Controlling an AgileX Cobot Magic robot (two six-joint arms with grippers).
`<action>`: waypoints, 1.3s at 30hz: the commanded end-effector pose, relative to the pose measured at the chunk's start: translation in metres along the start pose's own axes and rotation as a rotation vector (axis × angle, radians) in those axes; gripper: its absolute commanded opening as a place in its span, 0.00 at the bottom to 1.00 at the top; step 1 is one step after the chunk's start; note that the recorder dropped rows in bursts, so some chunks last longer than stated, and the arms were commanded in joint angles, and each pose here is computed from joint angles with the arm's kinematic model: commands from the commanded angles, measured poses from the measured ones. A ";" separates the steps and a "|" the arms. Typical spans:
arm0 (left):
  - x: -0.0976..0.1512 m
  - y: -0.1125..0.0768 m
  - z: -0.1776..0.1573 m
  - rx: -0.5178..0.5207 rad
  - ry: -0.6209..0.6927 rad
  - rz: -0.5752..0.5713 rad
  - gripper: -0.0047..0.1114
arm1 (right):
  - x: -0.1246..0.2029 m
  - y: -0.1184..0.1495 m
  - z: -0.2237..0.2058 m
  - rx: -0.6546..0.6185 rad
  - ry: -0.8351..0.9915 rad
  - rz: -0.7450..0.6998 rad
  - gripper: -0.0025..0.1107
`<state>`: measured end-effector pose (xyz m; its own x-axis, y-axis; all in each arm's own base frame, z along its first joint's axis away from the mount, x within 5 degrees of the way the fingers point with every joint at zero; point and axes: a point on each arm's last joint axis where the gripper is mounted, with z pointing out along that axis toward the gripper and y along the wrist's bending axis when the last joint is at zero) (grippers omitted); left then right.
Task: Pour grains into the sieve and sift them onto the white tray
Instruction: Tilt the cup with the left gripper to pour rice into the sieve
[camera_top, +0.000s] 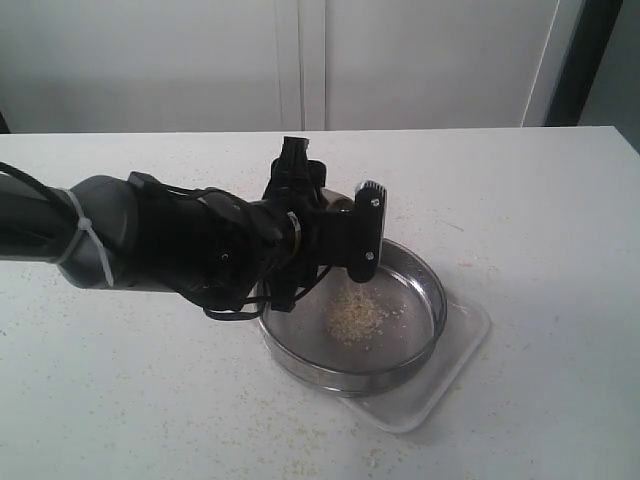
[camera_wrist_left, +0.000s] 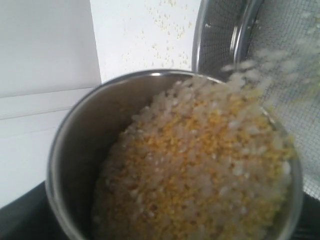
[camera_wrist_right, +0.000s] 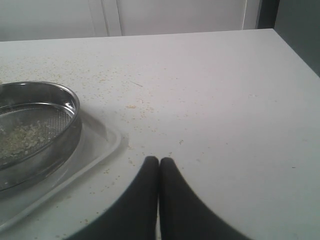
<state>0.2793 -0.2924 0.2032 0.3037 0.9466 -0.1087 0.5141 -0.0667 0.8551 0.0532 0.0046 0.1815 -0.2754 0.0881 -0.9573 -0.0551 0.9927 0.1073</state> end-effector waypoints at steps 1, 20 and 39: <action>-0.003 0.004 -0.002 -0.020 -0.007 0.072 0.04 | -0.001 0.000 0.000 0.004 -0.017 0.000 0.02; -0.003 0.002 -0.003 -0.042 0.051 0.290 0.04 | -0.001 0.000 0.000 0.004 -0.017 0.000 0.02; 0.004 0.007 -0.004 -0.069 0.144 0.420 0.04 | -0.001 0.000 0.000 0.004 -0.017 0.000 0.02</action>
<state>0.2809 -0.2881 0.2020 0.3827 0.8808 0.2789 0.3542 -0.4187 0.8362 0.0532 0.0046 0.1815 -0.2754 0.0881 -0.9573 -0.0551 0.9927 0.1073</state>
